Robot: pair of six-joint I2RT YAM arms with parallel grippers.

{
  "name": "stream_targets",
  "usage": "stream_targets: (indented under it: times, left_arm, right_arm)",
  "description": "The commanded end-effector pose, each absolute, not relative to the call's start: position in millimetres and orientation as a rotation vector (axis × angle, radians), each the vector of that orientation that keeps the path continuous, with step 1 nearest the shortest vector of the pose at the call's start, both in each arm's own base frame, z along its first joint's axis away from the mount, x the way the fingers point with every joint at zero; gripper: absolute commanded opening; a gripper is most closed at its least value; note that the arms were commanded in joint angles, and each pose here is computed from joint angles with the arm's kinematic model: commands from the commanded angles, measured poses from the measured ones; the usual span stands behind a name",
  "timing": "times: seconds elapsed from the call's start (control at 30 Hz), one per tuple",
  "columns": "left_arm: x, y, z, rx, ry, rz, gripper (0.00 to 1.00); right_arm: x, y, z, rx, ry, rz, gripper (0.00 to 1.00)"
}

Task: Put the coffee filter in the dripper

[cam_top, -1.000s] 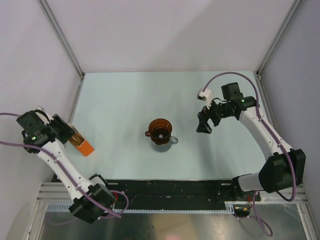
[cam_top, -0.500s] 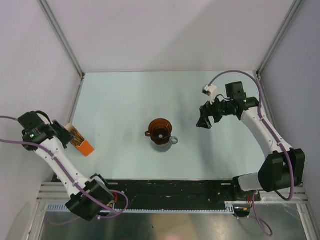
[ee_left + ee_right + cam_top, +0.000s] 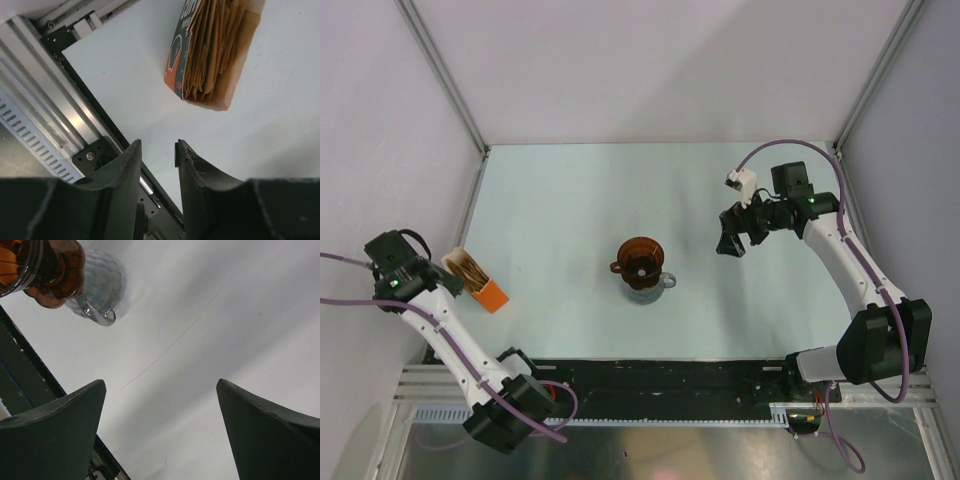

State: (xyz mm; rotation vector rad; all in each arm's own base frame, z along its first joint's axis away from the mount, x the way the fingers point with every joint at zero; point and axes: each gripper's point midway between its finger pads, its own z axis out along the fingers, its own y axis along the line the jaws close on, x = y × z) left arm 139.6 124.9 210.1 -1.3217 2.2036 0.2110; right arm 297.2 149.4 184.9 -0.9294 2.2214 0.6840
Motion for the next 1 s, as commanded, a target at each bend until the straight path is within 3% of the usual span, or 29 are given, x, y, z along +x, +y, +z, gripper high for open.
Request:
stream_targets:
  times: [0.0,0.97]
  left_arm:
    - [140.0,131.7,200.2,-1.406,2.165,0.244,0.39]
    - [219.0,146.7,178.0,-1.301,2.048,0.078,0.35]
  right_arm:
    - [296.2,148.3,208.9,-0.925,2.179,0.637,1.00]
    - [299.0,167.2,221.7,-0.968,2.139,0.648,1.00]
